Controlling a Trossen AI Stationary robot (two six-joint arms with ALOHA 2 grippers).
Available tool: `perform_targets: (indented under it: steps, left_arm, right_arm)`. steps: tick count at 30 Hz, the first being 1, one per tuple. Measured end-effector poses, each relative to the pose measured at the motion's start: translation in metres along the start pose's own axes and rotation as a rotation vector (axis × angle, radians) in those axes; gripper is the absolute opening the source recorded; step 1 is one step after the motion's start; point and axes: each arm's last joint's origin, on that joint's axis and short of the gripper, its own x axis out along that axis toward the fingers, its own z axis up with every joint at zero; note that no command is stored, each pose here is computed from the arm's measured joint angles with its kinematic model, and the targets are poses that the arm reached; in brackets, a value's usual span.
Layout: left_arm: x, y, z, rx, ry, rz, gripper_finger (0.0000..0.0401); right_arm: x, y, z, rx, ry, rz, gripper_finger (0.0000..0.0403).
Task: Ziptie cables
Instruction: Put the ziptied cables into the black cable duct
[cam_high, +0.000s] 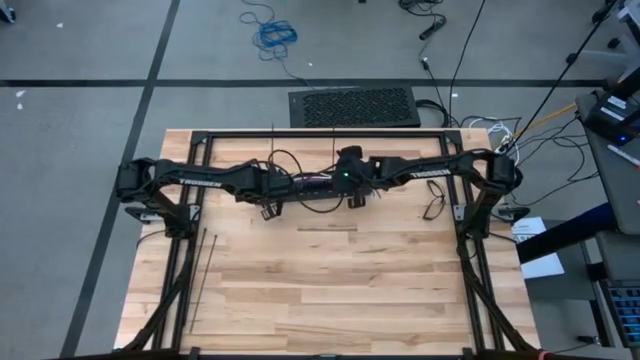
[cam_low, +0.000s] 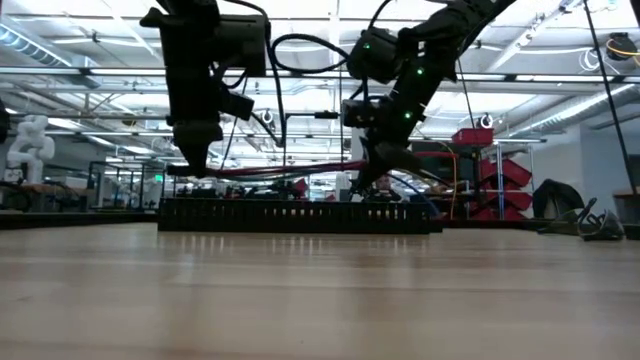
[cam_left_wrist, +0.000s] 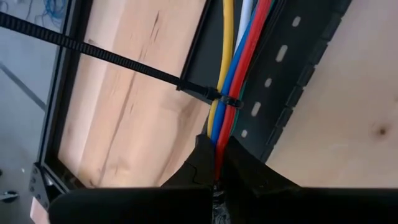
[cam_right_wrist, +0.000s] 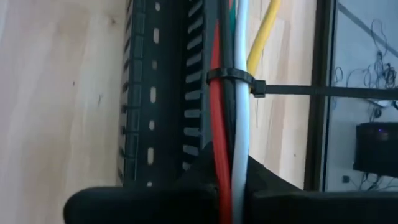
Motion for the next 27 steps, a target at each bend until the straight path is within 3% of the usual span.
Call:
perform_targets:
  steps: [21, 27]
  left_arm:
    - [0.006, -0.015, -0.006, 0.058, -0.005, -0.030, 0.0014]
    - [0.023, -0.023, -0.017, 0.046, -0.003, -0.081, 0.0014]
  right_arm:
    - [0.023, 0.010, -0.003, -0.032, 0.013, 0.084, 0.0000]
    - [0.023, 0.011, -0.003, -0.022, 0.001, 0.111, 0.0001]
